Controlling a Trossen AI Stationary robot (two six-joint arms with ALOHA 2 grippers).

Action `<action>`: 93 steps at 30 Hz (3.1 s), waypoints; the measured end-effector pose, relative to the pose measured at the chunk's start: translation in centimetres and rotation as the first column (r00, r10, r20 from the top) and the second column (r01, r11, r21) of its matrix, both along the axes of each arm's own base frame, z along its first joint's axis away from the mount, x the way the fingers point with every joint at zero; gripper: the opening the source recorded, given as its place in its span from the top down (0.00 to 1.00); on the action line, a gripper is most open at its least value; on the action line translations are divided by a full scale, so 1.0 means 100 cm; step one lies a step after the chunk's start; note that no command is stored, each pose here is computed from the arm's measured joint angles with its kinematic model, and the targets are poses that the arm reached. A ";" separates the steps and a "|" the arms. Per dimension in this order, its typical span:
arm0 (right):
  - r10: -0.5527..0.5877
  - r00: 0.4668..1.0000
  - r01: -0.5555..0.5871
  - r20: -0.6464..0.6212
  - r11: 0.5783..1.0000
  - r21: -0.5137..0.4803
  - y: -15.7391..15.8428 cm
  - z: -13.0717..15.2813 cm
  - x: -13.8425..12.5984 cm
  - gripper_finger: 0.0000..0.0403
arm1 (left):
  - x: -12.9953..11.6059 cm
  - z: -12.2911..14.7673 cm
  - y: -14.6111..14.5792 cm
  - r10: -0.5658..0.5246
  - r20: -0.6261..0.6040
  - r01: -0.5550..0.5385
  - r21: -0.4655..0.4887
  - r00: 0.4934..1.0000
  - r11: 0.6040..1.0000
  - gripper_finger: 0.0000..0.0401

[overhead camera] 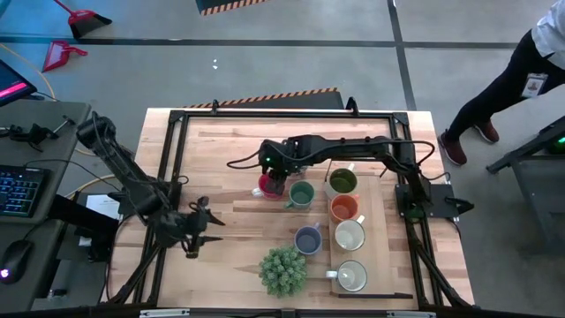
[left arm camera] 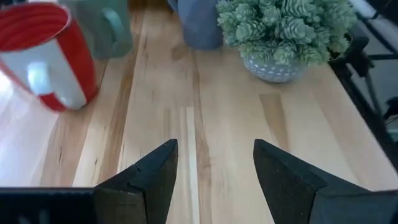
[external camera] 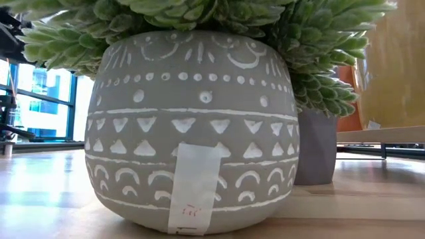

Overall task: Place coffee mugs
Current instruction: Put the red mug on the shelf

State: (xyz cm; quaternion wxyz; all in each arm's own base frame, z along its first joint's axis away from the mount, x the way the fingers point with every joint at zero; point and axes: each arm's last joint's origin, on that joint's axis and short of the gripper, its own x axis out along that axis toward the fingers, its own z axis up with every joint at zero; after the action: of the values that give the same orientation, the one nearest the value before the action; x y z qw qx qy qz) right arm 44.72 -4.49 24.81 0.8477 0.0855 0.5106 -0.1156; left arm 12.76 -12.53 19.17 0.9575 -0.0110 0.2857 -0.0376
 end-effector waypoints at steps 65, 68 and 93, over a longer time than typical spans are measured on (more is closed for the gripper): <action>-0.084 0.996 0.091 0.041 0.972 -0.215 0.032 0.089 0.003 1.00 | 0.071 -0.005 0.006 0.003 0.240 -0.038 0.140 0.971 0.989 0.51; -0.179 0.983 0.182 0.035 0.957 -0.226 0.034 0.106 -0.024 1.00 | 0.072 -0.005 0.007 0.000 0.238 -0.036 0.144 0.971 0.989 0.51; -0.736 0.673 0.739 0.064 0.672 -0.044 0.090 0.119 -0.208 1.00 | 0.085 -0.006 0.028 -0.056 0.206 0.017 0.189 0.977 0.982 0.51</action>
State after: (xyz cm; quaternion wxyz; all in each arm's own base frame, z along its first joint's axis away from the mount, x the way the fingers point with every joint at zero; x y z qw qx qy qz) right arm 23.95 4.46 36.69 0.7415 0.2584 0.4111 -0.4629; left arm 21.25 -9.74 18.56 0.9783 0.0879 0.1854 -0.0293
